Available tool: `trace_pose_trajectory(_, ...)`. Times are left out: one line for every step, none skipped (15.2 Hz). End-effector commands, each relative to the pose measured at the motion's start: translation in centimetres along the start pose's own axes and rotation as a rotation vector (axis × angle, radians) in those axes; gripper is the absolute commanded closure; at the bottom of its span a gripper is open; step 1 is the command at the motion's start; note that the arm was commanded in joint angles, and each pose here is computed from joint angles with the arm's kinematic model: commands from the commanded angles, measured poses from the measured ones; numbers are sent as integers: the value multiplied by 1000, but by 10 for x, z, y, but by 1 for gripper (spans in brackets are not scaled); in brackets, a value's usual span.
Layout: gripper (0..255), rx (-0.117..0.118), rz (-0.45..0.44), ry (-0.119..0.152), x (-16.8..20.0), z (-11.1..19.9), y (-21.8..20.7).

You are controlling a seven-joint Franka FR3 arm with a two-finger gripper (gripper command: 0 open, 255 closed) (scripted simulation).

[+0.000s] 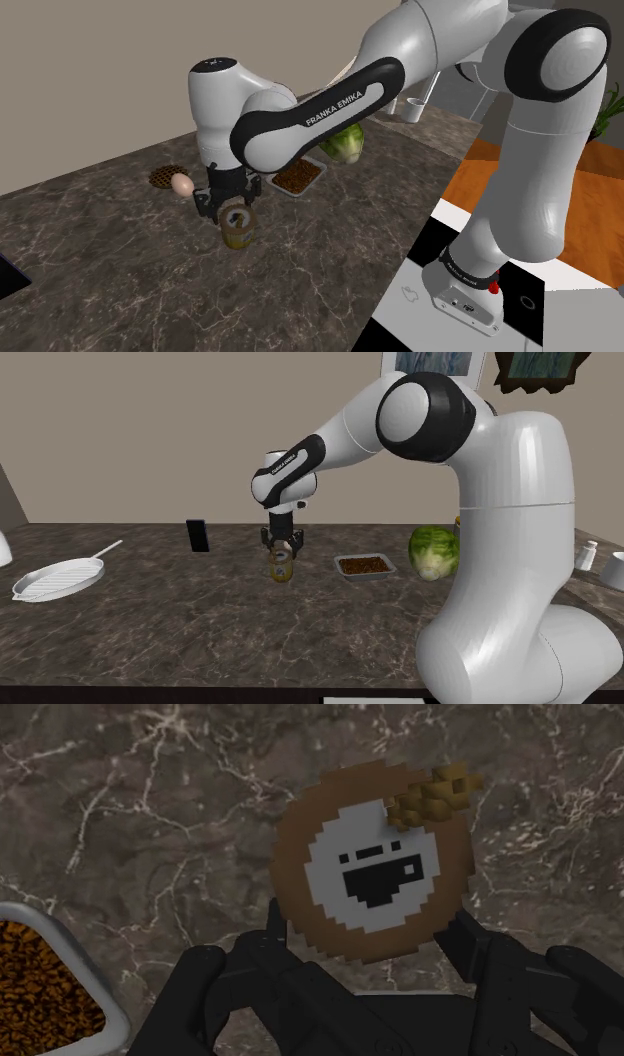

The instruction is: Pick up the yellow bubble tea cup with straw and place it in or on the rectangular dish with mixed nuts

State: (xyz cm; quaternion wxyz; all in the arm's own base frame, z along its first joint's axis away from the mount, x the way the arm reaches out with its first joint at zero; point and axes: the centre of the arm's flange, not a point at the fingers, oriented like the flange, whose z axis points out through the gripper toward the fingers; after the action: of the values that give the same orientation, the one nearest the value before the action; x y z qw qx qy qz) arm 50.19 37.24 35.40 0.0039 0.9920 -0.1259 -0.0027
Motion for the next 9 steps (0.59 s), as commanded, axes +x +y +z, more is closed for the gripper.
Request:
trace_pose_trajectory(255,0,0,0,0,-11,1)
trace_pose_trajectory(255,0,0,0,0,-16,1)
trace_pose_trajectory(255,0,0,0,0,-21,1)
trace_pose_trajectory(255,0,0,0,0,-26,1)
trace_pose_trajectory(255,0,0,0,0,-32,1)
trace_pose_trajectory(255,0,0,0,0,-37,1)
trace_pose_trajectory(255,0,0,0,0,-42,1)
trace_pose_trajectory(255,0,0,0,-1,-47,1)
trace_pose_trajectory(255,0,0,0,-1,-53,1)
